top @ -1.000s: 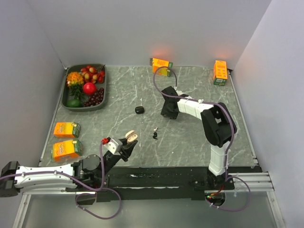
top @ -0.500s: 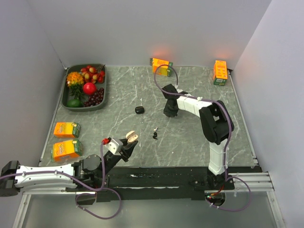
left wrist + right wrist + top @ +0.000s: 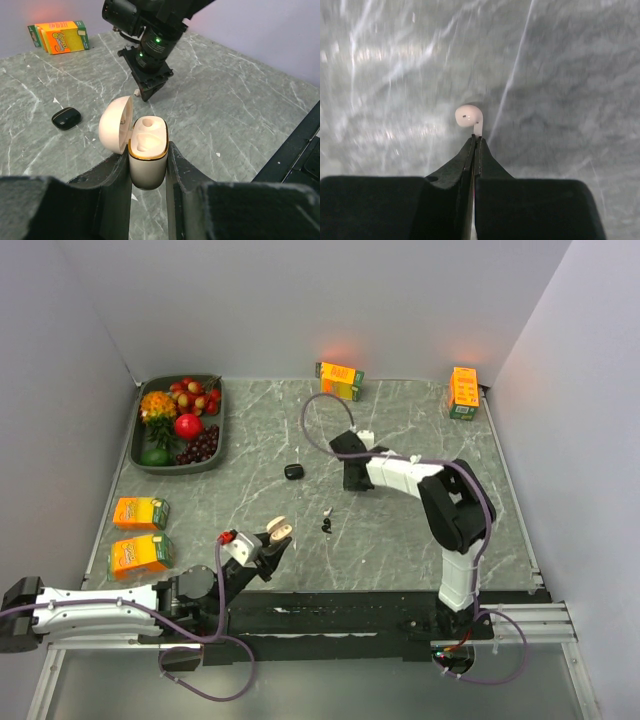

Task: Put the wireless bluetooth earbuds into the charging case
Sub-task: Pick up the earbud from the center of the board.

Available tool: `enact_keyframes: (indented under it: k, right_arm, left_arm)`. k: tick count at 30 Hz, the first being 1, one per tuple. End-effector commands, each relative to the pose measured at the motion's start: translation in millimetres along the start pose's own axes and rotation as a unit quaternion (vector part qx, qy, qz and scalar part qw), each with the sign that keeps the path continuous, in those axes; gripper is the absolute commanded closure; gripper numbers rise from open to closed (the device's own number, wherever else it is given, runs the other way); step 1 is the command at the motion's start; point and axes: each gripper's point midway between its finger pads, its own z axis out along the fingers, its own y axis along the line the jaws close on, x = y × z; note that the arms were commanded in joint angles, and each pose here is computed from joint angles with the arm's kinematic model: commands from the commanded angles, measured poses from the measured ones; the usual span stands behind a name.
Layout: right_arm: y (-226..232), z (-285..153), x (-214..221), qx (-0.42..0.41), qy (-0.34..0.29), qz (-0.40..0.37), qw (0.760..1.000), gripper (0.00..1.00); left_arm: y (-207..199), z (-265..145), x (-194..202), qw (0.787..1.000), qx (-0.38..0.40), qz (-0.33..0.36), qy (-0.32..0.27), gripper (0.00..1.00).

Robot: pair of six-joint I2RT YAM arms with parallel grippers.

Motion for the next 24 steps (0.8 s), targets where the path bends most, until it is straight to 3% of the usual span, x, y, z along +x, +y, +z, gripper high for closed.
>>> enact_keyframes:
  k: [1,5,9,12,17,20,24]
  right_arm:
    - [-21,-31,21,0.023,-0.008,-0.076,0.997,0.99]
    - [-30,-42,33,0.009,-0.004,-0.079,0.997,0.9]
    - [-30,-55,39,-0.01,-0.002,-0.074,0.997,0.49]
    - [-28,-65,35,-0.019,-0.012,-0.067,0.997,0.35]
    - [-32,-82,23,-0.032,-0.02,-0.034,0.999,0.3]
    - [-32,-78,20,-0.048,-0.009,-0.001,0.999,0.37]
    - [-27,-64,16,-0.048,-0.011,-0.041,0.998,0.39]
  left_arm:
    - [-8,4,-24,0.999,0.009,-0.03,-0.03,0.99]
    - [-10,4,-24,0.999,0.012,-0.032,-0.028,0.99]
    - [-11,4,-23,0.999,0.015,-0.034,-0.028,0.99]
    - [-12,5,-22,0.999,0.016,-0.032,-0.026,0.99]
    - [-10,5,-24,0.999,0.013,-0.034,-0.027,0.99]
    - [-10,4,-23,0.999,0.014,-0.034,-0.029,0.99]
    - [-14,5,-22,0.999,0.02,-0.032,-0.023,0.99]
